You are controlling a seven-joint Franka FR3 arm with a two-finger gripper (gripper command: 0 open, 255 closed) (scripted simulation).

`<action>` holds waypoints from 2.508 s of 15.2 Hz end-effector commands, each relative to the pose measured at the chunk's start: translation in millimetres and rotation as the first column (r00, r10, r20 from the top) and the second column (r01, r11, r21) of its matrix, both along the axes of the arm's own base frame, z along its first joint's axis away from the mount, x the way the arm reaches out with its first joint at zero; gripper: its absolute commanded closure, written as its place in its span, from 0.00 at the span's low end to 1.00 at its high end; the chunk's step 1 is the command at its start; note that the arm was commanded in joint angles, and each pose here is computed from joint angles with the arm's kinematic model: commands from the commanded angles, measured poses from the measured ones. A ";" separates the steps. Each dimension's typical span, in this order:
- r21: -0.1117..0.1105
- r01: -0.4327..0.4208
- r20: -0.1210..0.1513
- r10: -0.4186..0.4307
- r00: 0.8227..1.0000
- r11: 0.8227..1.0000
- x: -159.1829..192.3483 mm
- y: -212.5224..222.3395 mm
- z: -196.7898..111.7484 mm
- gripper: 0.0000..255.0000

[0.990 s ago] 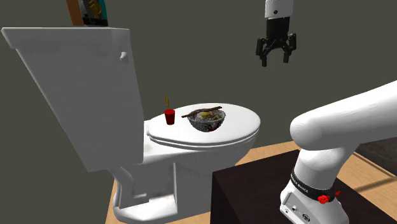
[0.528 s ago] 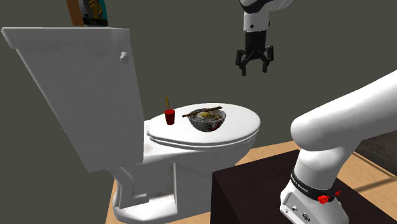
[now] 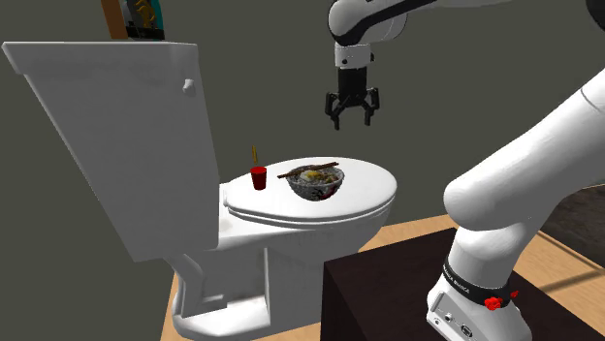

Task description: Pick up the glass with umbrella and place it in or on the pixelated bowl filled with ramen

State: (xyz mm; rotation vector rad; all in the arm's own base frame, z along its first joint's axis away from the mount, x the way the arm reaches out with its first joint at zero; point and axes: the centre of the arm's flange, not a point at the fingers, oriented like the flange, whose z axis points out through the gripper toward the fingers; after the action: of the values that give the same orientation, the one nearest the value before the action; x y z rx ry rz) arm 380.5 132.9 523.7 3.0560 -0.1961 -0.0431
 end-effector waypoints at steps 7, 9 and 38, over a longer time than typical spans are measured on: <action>0.022 -0.002 0.011 0.002 1.000 1.000 51.0 78.2 -49.8 0.00; 0.027 -0.002 0.013 0.002 1.000 1.000 63.9 96.9 -61.4 0.00; 0.067 -0.007 0.033 0.005 0.999 0.998 164.8 244.9 -187.5 0.00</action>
State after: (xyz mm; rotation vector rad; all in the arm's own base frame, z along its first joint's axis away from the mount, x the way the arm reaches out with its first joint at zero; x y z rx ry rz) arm 545.3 377.9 336.3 3.1262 -0.1914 0.0004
